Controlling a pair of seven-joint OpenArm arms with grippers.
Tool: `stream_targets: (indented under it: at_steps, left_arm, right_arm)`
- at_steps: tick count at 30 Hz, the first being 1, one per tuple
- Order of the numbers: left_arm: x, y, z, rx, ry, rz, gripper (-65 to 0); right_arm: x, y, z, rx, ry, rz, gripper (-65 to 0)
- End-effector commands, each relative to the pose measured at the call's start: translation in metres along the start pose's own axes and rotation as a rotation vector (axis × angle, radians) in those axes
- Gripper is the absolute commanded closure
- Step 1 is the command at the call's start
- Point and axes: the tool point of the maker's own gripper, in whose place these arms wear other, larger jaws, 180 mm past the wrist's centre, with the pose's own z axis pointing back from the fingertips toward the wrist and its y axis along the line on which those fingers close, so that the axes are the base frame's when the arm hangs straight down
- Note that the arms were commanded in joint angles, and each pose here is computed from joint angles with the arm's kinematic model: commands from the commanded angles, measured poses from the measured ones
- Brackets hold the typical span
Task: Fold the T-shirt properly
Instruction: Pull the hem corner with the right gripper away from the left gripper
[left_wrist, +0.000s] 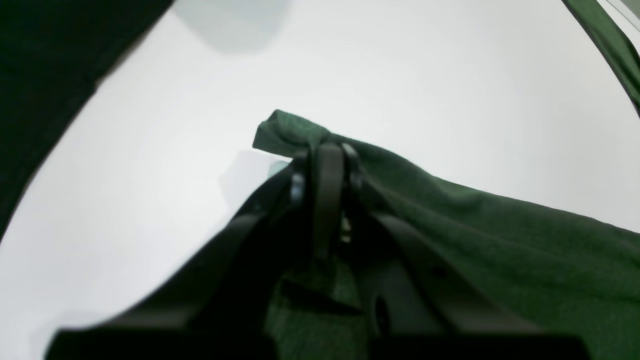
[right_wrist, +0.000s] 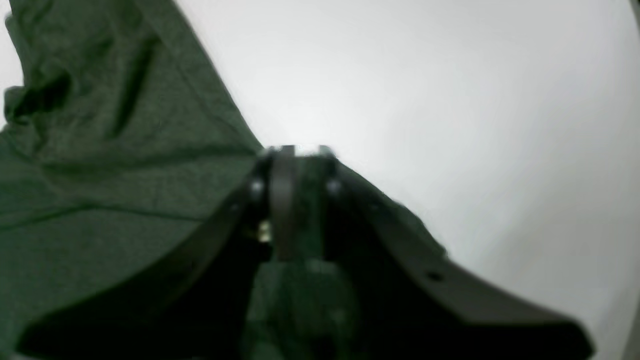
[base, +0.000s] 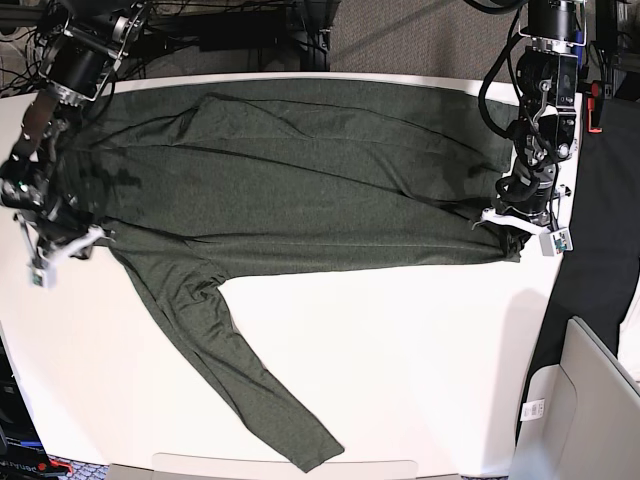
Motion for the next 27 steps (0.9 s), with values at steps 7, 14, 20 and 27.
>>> stream_targets:
  at_steps: [7, 14, 20, 27]
  left_arm:
    - [0.02, -0.003, 0.0, -0.012, -0.059, -0.016, 0.0]
    - [0.019, -0.003, 0.0, -0.011, -0.056, -0.017, 0.0]
    - [0.021, -0.003, 0.0, -0.012, -0.06, -0.016, 0.0]
    - [0.021, -0.003, 0.0, -0.012, -0.06, -0.016, 0.0]
  right_arm:
    - [0.048, 0.016, -0.013, -0.061, -0.078, 0.148, -16.4]
    - [0.038, 0.012, -0.032, -0.05, -0.012, 0.116, -16.4]
    - [0.039, 0.012, -0.035, -0.049, -0.043, 0.115, -16.5]
    - [0.021, 0.008, -0.047, -0.04, 0.019, 0.093, -38.5]
